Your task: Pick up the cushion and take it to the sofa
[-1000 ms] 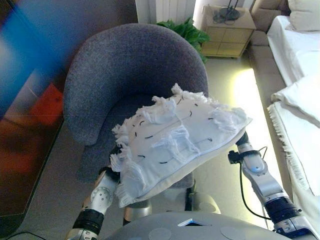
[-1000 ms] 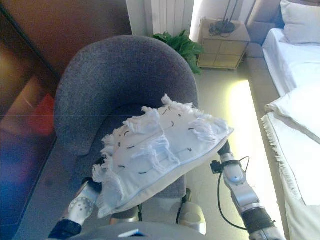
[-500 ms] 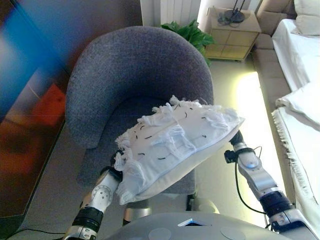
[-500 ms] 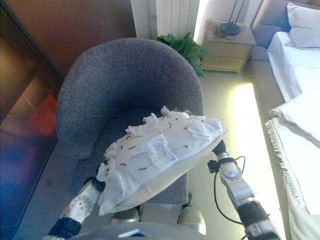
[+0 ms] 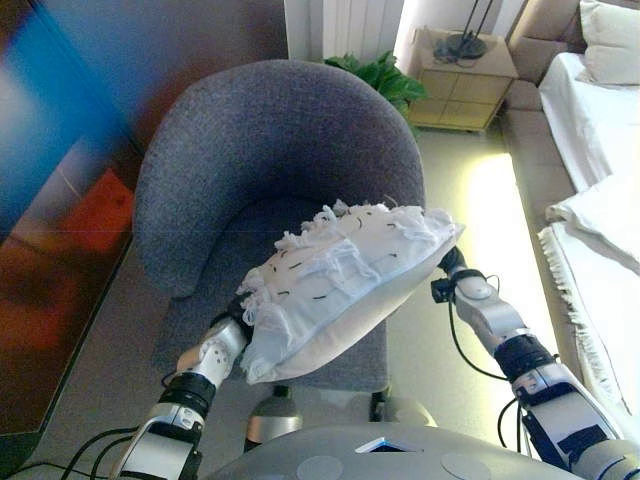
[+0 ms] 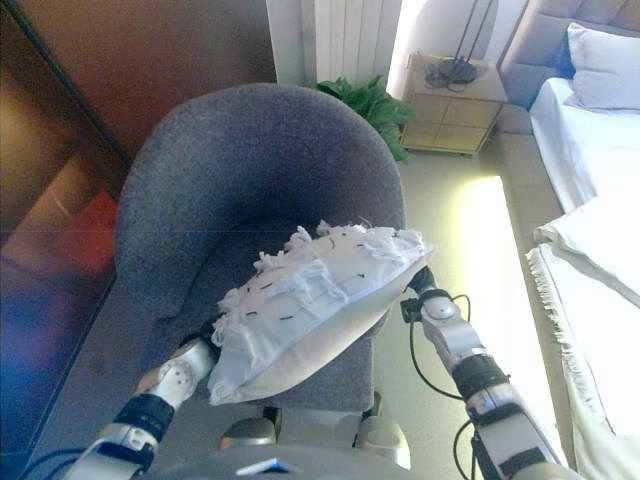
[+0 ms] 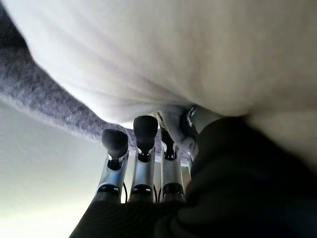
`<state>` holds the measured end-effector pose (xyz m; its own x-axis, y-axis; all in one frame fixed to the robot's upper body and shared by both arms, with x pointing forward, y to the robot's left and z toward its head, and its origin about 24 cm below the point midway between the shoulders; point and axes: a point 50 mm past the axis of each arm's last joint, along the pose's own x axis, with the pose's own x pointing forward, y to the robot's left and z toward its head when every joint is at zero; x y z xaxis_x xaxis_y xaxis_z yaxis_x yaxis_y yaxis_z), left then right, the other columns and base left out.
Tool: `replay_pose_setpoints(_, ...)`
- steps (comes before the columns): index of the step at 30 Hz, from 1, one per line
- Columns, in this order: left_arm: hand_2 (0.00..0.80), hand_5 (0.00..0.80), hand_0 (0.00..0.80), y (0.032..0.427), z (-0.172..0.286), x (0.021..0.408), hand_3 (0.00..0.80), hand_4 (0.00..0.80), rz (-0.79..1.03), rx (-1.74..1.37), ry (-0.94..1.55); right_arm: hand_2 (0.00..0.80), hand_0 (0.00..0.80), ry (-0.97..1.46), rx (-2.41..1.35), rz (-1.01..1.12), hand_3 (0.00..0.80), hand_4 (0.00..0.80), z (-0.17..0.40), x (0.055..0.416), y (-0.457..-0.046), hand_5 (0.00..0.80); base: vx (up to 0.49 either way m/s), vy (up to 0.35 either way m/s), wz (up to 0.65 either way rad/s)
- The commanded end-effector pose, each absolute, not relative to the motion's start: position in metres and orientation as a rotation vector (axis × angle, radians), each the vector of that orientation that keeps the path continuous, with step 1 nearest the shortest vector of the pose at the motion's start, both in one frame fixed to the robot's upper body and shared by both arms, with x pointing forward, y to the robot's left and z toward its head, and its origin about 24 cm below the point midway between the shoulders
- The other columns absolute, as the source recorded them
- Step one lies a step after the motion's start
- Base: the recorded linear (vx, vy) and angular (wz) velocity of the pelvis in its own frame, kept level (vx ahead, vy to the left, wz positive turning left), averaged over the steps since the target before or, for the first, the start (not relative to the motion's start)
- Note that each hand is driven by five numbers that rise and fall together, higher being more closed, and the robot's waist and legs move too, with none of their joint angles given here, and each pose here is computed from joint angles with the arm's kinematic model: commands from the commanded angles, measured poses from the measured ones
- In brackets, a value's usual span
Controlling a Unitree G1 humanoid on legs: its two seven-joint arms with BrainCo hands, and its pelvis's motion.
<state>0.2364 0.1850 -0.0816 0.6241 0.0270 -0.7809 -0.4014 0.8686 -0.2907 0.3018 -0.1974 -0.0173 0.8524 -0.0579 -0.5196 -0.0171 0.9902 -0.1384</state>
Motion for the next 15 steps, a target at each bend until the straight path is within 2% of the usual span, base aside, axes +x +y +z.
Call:
replay_pose_setpoints(1,0.800,0.800,0.800,0.123,-0.020,0.317,0.800,0.800,0.043,-0.498,0.731,0.800,0.800,0.495,-0.065,0.020,0.800,0.800,0.027,0.350,-0.175,0.800,-0.173,0.067,-0.01)
replay_pose_setpoints(8,0.800,0.800,0.800,0.135,0.008,0.355,0.800,0.800,0.128,-0.522,0.764,0.800,0.800,0.616,-0.053,-0.031,0.800,0.800,0.047,0.376,-0.191,0.800,-0.085,0.061,0.00)
replay_pose_setpoints(15,0.800,0.800,0.800,0.145,0.016,0.362,0.800,0.800,0.174,-0.545,0.822,0.800,0.800,0.656,-0.135,-0.053,0.800,0.800,0.071,0.387,-0.202,0.800,-0.003,0.080,0.00)
